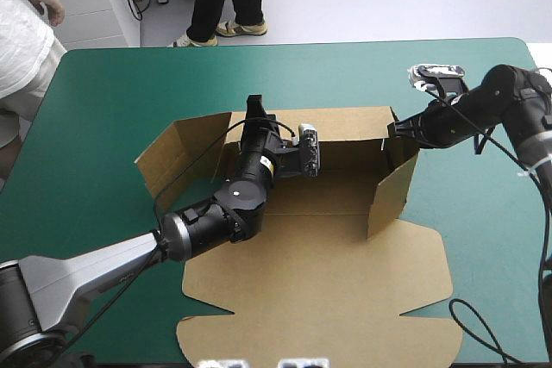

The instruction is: Fold the box

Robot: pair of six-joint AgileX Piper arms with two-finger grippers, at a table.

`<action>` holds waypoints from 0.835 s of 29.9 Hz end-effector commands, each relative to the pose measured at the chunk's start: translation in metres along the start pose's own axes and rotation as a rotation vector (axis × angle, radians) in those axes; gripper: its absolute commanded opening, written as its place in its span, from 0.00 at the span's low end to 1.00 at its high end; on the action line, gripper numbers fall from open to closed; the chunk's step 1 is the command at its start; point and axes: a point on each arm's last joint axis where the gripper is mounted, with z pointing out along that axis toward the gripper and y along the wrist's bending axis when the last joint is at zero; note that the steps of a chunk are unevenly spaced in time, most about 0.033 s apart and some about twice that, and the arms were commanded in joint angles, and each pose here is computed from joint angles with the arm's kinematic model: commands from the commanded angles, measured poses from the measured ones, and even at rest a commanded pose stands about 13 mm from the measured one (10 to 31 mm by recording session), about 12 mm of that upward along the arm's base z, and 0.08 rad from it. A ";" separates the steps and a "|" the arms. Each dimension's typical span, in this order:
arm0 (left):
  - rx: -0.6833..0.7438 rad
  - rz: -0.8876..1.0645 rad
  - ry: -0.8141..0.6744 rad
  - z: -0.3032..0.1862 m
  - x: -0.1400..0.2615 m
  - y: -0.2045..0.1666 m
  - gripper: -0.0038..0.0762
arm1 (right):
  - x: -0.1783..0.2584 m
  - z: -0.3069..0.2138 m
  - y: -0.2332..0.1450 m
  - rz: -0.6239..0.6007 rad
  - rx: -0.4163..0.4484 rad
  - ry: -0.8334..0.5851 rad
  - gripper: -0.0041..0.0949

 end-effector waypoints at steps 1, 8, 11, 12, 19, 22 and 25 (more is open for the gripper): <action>-0.071 -0.047 -0.004 -0.012 0.001 0.022 0.04 | 0.008 -0.027 0.006 -0.051 -0.032 -0.166 0.03; -0.068 -0.043 -0.009 -0.012 0.001 0.021 0.04 | 0.040 -0.021 0.001 -0.111 -0.010 -0.323 0.03; -0.059 -0.018 -0.026 -0.012 -0.001 0.021 0.04 | 0.055 -0.015 0.002 -0.150 -0.015 -0.374 0.03; -0.053 -0.009 -0.027 -0.012 -0.001 0.020 0.04 | 0.058 -0.015 0.003 -0.159 -0.017 -0.392 0.03; -0.051 0.016 -0.012 -0.012 0.000 0.020 0.04 | 0.087 -0.007 0.007 -0.224 -0.023 -0.489 0.03; -0.047 0.016 -0.011 -0.012 0.000 0.019 0.04 | 0.097 -0.006 0.009 -0.235 -0.021 -0.522 0.03; -0.047 0.018 -0.011 -0.012 0.000 0.019 0.04 | 0.106 -0.006 0.011 -0.266 -0.015 -0.524 0.03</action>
